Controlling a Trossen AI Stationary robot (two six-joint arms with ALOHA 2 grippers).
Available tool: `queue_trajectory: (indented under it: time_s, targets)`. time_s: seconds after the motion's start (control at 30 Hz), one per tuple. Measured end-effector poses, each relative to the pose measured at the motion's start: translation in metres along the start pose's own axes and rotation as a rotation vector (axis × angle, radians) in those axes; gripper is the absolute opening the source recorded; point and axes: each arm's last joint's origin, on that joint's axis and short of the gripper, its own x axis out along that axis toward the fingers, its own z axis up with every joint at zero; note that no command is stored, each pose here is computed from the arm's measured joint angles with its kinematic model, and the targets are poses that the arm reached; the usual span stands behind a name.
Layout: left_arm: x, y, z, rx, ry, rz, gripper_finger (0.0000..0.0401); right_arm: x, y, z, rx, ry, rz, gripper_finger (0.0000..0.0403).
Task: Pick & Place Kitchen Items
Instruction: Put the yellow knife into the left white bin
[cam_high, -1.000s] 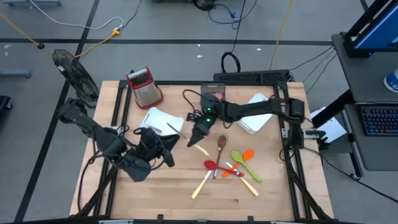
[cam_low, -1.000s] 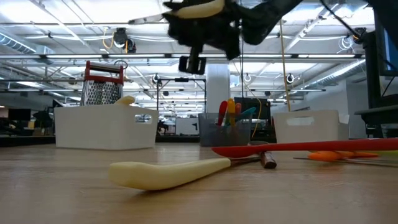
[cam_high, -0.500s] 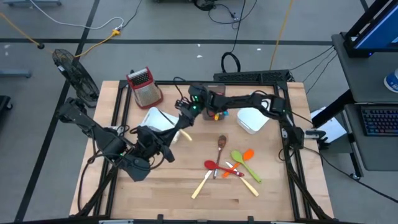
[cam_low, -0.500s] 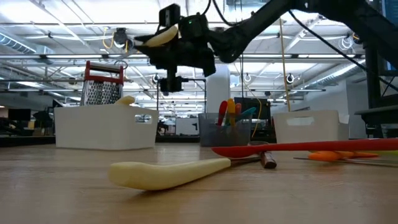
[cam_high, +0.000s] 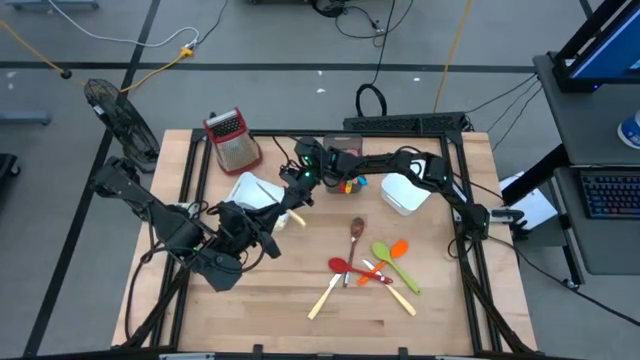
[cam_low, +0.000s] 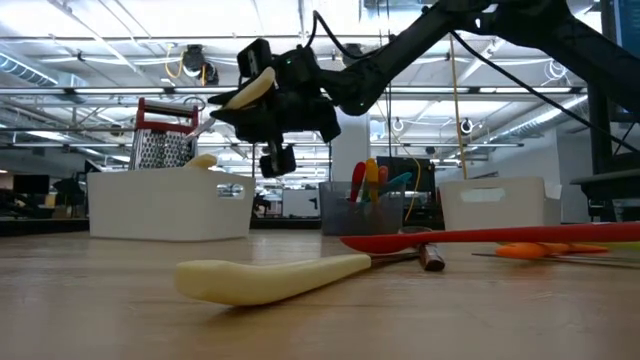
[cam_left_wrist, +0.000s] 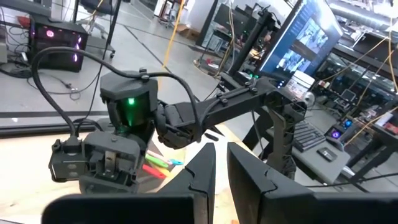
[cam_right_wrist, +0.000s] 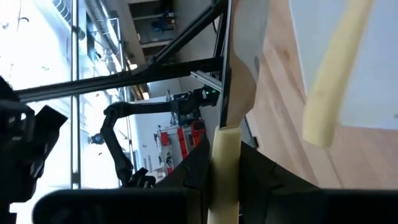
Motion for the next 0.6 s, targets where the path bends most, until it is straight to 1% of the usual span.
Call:
queue_trajectory:
  time_s: [0.07,0.23,0.4,0.5,0.6]
  targets:
    - [0.000,0.000,0.000,-0.004,0.000,0.000,0.0042,0.000,-0.001,0.000,0.010,0.002,-0.003,0.0042]
    - [0.000,0.000,0.000,-0.004,0.000,0.000,0.0042,0.001,-0.001,-0.001,0.038,0.005,-0.007,0.0060]
    - [0.000,0.000,0.000,-0.004,0.001,-0.001,0.0042,0.002,-0.001,-0.002,0.045,0.026,-0.004,0.0044]
    - [0.000,0.000,0.000,-0.004,0.001,-0.001,0.0042,0.007,-0.001,-0.004,0.044,0.039,-0.004,0.0044]
    - [0.000,0.000,0.000,0.003,0.001,-0.001,0.0042,0.011,0.000,-0.006,0.042,0.050,-0.005,0.0055]
